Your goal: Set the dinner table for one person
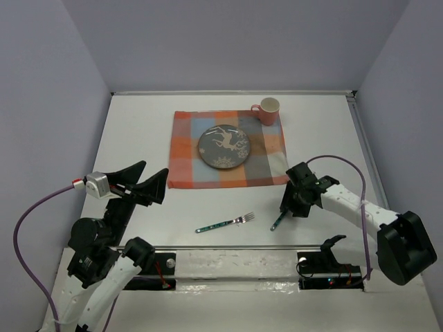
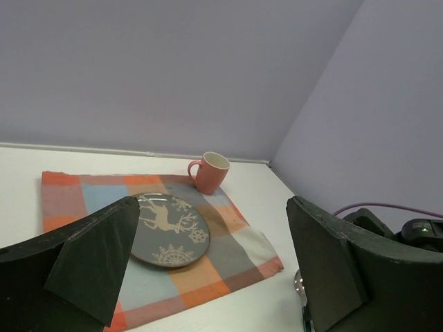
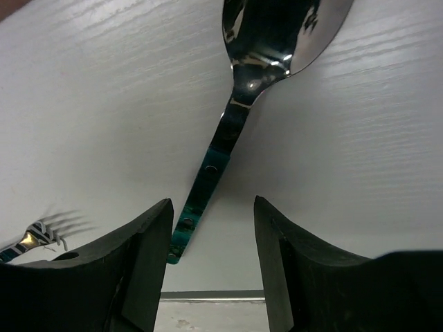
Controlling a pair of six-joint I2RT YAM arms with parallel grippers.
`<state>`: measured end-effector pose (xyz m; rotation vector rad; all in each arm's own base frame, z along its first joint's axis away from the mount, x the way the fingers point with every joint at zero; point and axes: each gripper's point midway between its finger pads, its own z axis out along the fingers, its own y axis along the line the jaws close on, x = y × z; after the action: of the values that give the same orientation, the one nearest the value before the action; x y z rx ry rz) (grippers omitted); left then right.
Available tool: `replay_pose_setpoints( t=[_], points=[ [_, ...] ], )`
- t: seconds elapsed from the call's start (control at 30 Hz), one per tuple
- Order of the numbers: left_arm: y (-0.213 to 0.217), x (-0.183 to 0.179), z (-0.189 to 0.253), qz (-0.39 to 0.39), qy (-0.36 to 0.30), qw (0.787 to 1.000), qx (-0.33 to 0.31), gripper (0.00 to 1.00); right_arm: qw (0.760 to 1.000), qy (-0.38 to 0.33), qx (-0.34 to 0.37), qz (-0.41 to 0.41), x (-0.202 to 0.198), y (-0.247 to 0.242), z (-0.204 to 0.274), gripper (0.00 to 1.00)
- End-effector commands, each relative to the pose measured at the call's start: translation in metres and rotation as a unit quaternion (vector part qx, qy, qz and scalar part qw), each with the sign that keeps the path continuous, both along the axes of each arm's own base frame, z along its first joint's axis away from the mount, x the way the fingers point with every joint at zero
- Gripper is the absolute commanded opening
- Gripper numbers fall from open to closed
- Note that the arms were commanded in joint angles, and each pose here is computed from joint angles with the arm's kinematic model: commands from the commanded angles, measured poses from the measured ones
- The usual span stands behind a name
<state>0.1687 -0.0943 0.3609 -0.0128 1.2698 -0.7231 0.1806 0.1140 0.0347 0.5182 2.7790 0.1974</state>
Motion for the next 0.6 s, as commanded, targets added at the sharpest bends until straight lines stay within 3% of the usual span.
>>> replay_pose_setpoints(
  t=[0.0,0.33,0.43,0.57],
  points=[
    [0.002,-0.006,0.016,-0.005,-0.025,1.000,-0.012,0.99,0.999,-0.008,0.030,0.021,0.005,0.027,-0.007,0.55],
    [0.000,-0.006,0.014,-0.007,-0.023,1.000,-0.010,0.99,1.000,-0.006,-0.003,0.018,0.010,0.026,-0.021,0.52],
    [0.000,-0.005,0.014,-0.007,-0.022,1.000,-0.008,0.99,1.000,-0.002,-0.011,0.015,0.008,0.023,-0.025,0.40],
    [-0.002,-0.003,0.013,-0.008,-0.019,1.000,-0.006,0.99,1.000,-0.008,-0.015,0.009,0.010,0.021,-0.024,0.15]
  ],
)
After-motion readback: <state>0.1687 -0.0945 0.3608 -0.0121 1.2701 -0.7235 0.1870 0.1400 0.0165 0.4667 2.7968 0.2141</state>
